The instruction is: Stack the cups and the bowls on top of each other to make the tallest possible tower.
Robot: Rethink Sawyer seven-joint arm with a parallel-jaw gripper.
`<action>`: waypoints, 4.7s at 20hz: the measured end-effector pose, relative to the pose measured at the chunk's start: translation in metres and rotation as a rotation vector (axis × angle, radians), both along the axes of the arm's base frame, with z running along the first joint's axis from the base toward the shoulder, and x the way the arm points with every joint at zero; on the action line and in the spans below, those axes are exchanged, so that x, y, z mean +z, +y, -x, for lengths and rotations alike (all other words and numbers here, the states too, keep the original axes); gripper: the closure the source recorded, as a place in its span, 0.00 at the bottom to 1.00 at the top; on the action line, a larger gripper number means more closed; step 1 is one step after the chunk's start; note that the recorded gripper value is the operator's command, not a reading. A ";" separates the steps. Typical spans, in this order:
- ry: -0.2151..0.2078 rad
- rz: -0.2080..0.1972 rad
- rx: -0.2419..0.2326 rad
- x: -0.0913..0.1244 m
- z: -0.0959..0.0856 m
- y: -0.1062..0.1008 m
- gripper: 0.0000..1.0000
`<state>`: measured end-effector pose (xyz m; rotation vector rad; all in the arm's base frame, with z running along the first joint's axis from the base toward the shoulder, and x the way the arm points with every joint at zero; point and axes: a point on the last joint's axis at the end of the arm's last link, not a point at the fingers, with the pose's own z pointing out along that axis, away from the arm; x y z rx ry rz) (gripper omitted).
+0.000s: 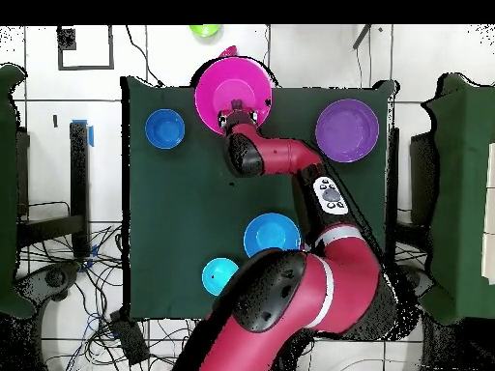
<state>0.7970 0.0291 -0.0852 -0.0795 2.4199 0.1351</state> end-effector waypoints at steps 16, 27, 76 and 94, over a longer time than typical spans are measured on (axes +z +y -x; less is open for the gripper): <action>0.266 0.149 0.050 0.014 0.001 0.011 1.00; 0.270 0.153 0.041 0.014 0.001 0.005 1.00; 0.576 0.082 -0.055 0.023 0.016 -0.049 1.00; 0.567 0.092 -0.049 0.030 0.013 -0.045 1.00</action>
